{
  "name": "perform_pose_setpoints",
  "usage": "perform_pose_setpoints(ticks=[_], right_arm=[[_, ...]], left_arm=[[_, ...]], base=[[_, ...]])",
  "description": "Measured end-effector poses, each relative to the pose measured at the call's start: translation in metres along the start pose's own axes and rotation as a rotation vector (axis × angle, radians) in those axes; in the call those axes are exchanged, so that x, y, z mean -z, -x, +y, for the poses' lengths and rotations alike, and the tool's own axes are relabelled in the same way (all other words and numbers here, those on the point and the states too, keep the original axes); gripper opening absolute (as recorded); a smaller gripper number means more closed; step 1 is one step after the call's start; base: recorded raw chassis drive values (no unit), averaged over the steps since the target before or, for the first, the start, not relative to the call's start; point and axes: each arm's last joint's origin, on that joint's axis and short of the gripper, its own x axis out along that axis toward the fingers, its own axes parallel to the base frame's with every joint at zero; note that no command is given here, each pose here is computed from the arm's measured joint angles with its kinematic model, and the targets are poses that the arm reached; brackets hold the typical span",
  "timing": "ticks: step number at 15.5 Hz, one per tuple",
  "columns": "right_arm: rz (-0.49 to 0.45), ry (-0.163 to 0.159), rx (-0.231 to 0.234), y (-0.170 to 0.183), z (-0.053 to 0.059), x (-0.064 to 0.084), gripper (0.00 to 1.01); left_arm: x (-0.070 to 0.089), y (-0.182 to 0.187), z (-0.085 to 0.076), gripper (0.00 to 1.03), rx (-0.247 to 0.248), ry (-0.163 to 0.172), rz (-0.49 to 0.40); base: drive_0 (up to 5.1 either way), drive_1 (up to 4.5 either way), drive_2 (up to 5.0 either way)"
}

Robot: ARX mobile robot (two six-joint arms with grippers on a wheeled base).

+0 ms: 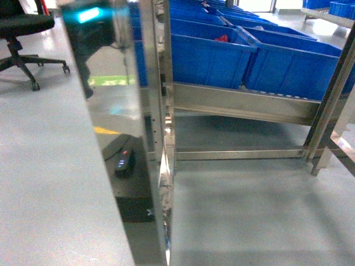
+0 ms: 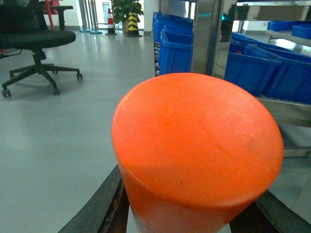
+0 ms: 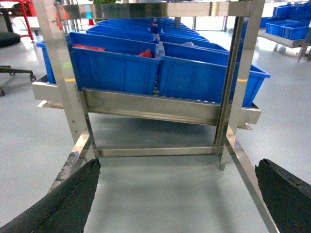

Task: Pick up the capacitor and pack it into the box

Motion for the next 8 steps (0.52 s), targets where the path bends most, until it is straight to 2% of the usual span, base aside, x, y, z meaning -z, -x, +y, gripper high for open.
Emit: perform_pose_setpoints(ticks=[8], right_arm=[[0.0, 0.0, 0.0, 0.0, 0.0, 0.0, 0.98]], left_arm=[[-0.0003, 0.0, 0.0, 0.44, 0.0, 0.0, -0.003]], base=[[-4.9, 2.53, 2.5]])
